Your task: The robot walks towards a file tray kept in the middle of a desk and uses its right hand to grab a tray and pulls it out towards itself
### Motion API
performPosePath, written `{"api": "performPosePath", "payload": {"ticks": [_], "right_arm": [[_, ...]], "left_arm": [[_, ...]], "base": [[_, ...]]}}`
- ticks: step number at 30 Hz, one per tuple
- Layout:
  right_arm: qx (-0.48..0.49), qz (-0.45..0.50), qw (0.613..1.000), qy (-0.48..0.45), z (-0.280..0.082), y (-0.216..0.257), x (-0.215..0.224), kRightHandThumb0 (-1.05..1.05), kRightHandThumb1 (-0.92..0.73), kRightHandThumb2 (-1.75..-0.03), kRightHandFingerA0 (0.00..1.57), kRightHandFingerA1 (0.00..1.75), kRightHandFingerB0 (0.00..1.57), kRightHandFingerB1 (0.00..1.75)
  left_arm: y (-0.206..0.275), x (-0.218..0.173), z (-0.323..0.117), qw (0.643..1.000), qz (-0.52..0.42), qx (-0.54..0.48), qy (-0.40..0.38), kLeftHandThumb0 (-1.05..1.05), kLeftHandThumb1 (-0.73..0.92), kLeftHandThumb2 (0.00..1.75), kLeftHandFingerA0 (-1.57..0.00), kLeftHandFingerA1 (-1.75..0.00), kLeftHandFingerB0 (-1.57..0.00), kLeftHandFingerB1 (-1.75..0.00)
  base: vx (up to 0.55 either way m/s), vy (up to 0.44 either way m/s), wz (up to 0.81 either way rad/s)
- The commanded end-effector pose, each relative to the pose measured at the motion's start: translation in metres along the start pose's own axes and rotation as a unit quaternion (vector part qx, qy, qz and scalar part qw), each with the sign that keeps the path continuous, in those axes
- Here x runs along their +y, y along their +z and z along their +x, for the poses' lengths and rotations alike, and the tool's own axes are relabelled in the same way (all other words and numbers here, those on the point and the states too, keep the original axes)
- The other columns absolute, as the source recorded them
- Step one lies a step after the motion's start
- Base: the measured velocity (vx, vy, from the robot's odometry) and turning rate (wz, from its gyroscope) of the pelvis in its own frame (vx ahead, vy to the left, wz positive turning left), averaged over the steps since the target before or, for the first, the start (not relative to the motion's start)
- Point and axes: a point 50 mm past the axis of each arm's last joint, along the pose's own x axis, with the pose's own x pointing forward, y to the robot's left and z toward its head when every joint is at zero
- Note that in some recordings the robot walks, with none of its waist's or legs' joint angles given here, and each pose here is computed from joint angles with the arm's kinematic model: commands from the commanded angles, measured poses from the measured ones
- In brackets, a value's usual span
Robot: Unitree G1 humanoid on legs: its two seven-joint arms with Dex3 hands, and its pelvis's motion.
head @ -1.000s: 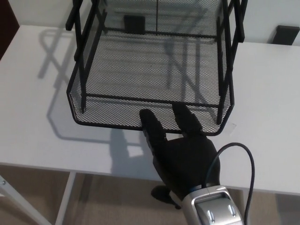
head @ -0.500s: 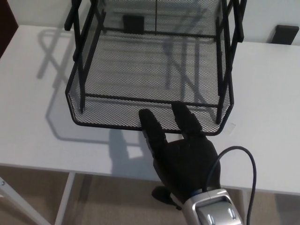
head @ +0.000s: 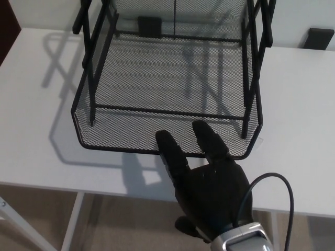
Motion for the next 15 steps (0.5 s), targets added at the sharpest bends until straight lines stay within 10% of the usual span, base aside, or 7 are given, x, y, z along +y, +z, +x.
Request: {"api": "performPosePath", "payload": {"ticks": [1,15], "right_arm": [[-0.038,0.091,0.990,0.106,-0.060,0.040,0.038,-0.78,-0.46,-0.80,0.00,0.05,0.00,0.00],[-0.091,0.100,0.985,0.106,-0.085,0.055,0.024,-0.72,-0.46,-0.74,0.00,0.00,0.00,0.00]], "left_arm": [[0.000,0.008,-0.001,1.000,0.002,0.003,0.003,-0.63,0.31,0.51,-0.87,-0.67,-0.45,-0.61],[-0.001,0.009,-0.002,1.000,0.005,0.002,-0.003,-0.59,0.33,0.51,-0.88,-0.62,-0.44,-0.57]], "base": [[0.00,0.000,0.00],[0.00,0.000,0.00]]}}
